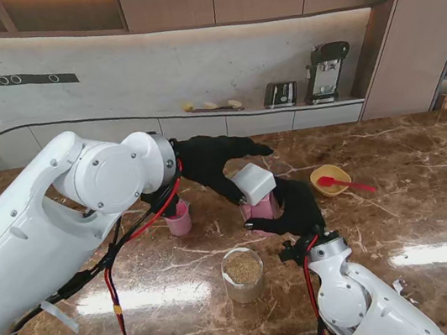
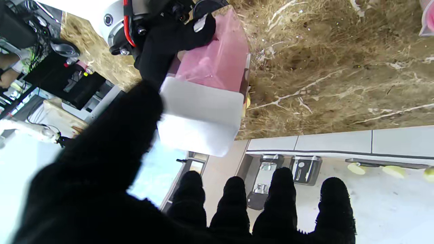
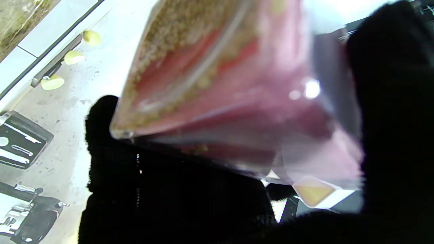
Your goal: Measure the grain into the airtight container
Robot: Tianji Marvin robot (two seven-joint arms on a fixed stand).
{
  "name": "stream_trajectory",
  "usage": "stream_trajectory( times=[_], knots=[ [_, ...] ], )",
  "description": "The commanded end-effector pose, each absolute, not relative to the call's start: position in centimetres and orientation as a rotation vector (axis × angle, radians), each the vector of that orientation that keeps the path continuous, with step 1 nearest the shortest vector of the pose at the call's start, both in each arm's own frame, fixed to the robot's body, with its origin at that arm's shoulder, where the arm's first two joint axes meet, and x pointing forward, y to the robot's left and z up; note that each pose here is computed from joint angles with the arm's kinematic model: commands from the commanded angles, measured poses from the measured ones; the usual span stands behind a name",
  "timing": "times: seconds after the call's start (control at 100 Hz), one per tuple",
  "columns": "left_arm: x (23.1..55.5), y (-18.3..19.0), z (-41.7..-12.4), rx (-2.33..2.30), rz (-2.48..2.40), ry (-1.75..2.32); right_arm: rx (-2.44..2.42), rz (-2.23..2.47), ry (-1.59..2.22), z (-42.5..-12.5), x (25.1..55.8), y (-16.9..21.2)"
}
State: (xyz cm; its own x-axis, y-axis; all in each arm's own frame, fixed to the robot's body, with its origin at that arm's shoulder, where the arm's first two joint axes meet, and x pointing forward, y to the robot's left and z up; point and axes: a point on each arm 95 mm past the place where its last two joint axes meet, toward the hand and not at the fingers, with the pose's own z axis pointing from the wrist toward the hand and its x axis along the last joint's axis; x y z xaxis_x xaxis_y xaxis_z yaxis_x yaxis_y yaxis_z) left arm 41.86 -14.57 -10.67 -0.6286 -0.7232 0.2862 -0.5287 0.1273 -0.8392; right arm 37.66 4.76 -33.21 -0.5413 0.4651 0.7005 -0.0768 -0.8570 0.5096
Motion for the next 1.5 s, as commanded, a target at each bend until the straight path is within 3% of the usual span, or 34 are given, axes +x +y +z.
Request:
stream_trajectory(
  times=[0.0, 0.62, 0.89, 1.49],
  knots=[
    [41.5, -14.5, -10.9, -1.260, -1.511, 2.182, 1.308, 2.432, 0.628, -33.5, 37.5, 5.0],
    [41.2, -16.1, -12.4, -1.220, -1.407, 2.017, 1.300, 2.429, 0.638, -33.4, 37.5, 5.1],
    [41.4, -16.2, -12.2, -1.333, -1.498, 2.063, 1.299, 2.432, 0.628, -33.4, 37.5, 5.1],
    [42.7, -15.3, -12.0, -1.087, -1.575, 2.258, 1.322, 2.461, 0.606, -33.3, 37.4, 5.1]
  ],
)
